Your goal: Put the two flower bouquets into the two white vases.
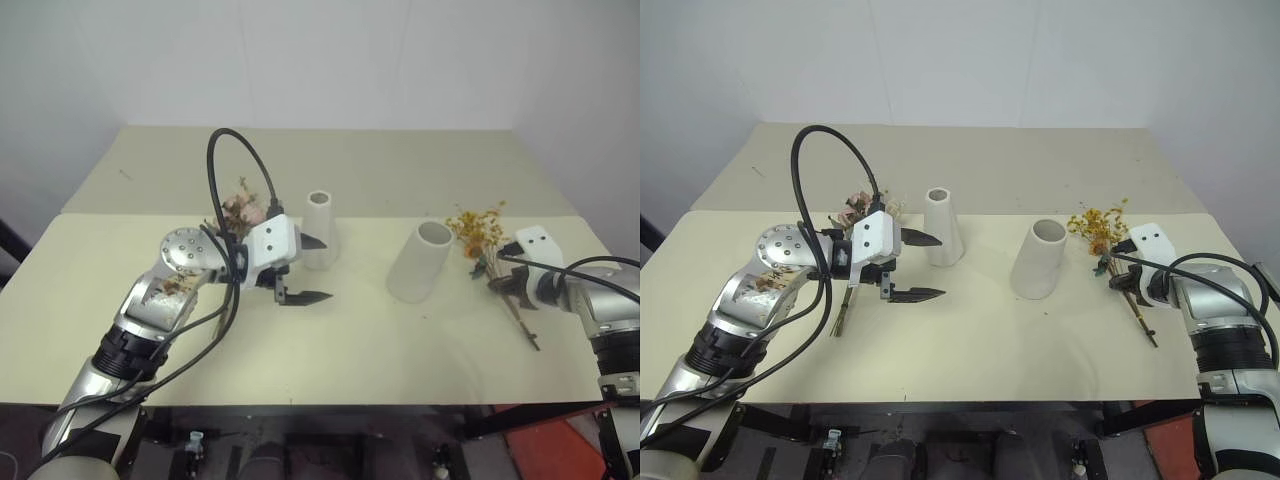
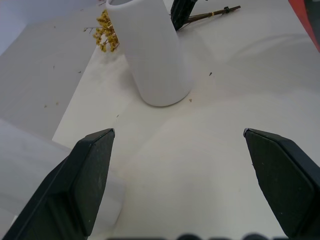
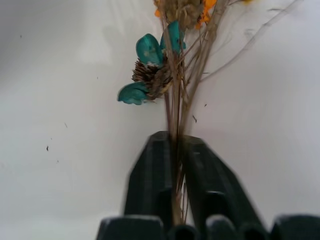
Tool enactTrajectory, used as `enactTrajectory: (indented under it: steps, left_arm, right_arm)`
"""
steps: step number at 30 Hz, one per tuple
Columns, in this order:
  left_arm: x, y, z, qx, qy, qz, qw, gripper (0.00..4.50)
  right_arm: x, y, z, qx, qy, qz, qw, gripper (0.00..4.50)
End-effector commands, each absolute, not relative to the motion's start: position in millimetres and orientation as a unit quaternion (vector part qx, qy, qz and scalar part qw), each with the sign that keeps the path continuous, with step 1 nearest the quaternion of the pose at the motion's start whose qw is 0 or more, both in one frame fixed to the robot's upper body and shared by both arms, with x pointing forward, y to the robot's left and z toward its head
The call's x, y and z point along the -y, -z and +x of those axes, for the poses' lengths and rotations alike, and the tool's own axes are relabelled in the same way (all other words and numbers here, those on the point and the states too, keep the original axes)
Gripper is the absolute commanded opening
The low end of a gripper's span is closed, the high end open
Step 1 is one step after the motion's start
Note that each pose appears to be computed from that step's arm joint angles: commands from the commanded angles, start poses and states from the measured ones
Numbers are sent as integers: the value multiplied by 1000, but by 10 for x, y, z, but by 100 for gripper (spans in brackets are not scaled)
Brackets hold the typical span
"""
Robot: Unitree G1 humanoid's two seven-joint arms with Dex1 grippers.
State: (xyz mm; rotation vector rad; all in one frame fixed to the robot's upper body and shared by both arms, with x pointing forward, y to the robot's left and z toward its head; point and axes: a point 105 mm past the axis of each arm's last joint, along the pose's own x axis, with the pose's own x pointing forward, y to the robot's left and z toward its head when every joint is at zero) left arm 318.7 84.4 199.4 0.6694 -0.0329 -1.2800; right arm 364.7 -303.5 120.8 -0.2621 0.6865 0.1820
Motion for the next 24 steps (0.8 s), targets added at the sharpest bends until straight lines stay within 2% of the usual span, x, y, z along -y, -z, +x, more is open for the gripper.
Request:
enactTrajectory:
  steps: [1, 3, 6, 8, 10, 12, 17, 22, 24]
  left_arm:
    - [-903, -2101, 3198, 34, 571, 319, 755, 450]
    - [-920, -2109, 3215, 34, 568, 320, 757, 450]
    - [-934, -2138, 3228, 37, 565, 321, 759, 450]
    - [-940, -2143, 3232, 39, 565, 321, 759, 450]
    - [-945, -2140, 3234, 39, 564, 322, 759, 450]
    - [-943, -2138, 3229, 39, 566, 321, 759, 450]
    - [-925, -2143, 3226, 44, 570, 316, 757, 450]
    - [-912, -2143, 3244, 46, 570, 314, 758, 450]
    - [-907, -2142, 3242, 46, 572, 310, 758, 450]
  right_arm:
    - [3071, -1372, 3658, -308, -78, -134, 939, 7]
    - [3088, -1465, 3696, -280, -64, -164, 944, 7]
    - [3188, -1978, 3836, -143, 16, -178, 973, 7]
    - [3136, -2416, 3821, -22, 44, -199, 979, 7]
    - [3008, -2920, 3717, 125, 51, -146, 980, 7]
    - [2962, -3232, 3575, 215, 50, -91, 971, 7]
    - [2640, -3471, 3306, 334, 11, -94, 938, 7]
    - [2301, -3515, 3139, 394, -109, 54, 911, 7]
    - [2202, -3480, 3132, 393, -134, 62, 907, 7]
